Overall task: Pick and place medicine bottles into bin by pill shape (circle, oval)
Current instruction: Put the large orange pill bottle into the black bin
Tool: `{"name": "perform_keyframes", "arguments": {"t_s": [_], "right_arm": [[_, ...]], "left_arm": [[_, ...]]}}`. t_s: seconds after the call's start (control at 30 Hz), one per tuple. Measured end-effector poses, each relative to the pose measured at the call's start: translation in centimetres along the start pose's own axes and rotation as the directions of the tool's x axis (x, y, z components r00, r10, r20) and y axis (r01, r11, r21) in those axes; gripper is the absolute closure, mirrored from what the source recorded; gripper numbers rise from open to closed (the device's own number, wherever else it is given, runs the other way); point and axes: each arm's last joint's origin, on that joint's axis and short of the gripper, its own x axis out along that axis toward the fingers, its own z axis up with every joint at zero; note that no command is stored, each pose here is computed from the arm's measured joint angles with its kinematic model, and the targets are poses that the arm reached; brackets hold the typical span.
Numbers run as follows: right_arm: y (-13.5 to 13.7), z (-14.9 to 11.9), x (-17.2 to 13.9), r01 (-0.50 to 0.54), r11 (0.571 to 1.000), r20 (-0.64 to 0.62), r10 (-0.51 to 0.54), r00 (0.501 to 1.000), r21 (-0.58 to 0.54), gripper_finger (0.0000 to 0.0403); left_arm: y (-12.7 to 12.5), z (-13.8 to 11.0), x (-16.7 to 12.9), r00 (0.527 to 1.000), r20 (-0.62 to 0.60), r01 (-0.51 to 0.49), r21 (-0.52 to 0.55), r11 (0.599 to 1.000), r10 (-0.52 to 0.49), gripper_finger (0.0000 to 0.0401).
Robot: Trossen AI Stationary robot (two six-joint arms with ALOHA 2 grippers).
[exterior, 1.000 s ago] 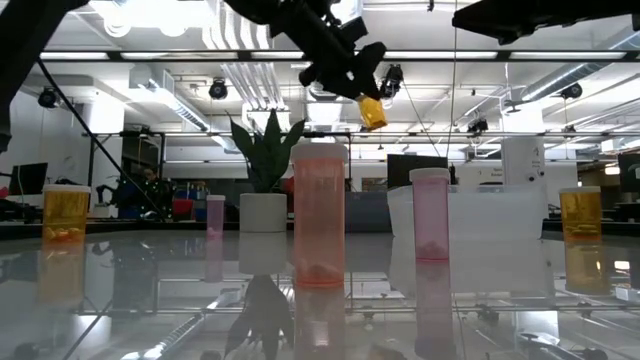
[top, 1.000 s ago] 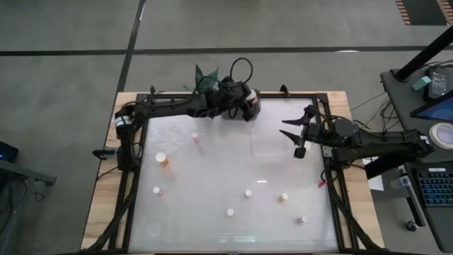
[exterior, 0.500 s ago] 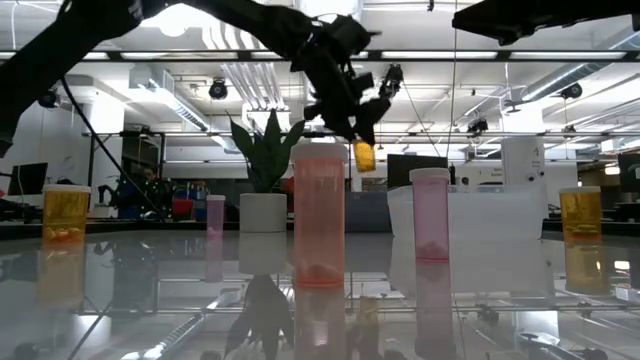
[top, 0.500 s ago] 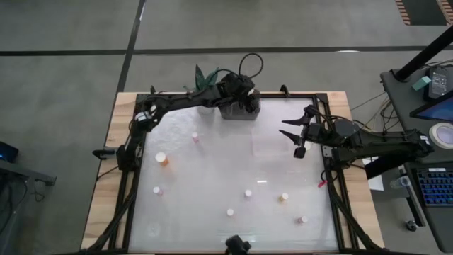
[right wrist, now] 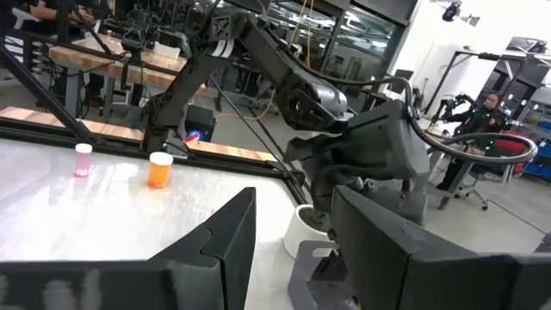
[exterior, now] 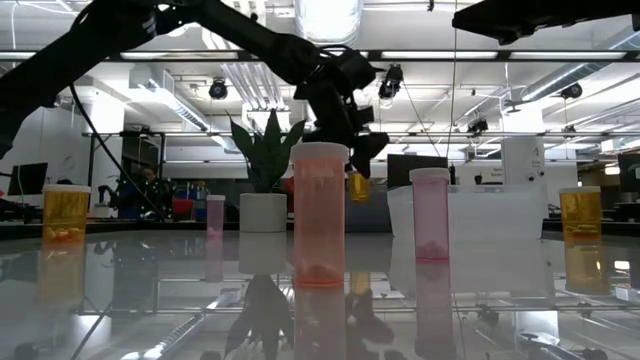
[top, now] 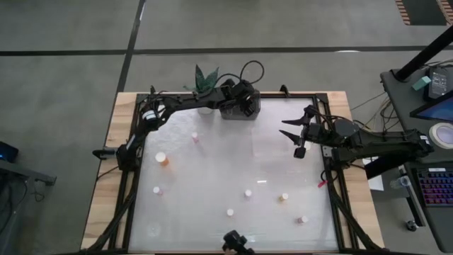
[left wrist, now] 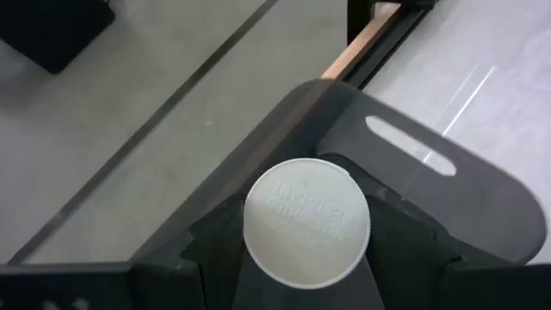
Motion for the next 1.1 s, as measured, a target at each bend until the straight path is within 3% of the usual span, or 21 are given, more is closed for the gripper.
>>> {"name": "perform_keyframes", "arguments": {"t_s": [0.83, 1.1], "right_arm": [[0.0, 0.0, 0.0, 0.0, 1.0, 0.0, 0.0, 1.0, 0.002, 0.0255], [0.0, 0.0, 0.0, 0.0, 1.0, 0.0, 0.0, 1.0, 0.002, 0.0255]], "left_arm": [[-0.4, -2.4, 1.3, 0.997, -0.072, -0.01, -0.048, 0.999, 0.006, 0.0211], [-0.4, -2.4, 1.3, 0.998, -0.068, -0.01, -0.067, 0.998, 0.006, 0.0176]]}}
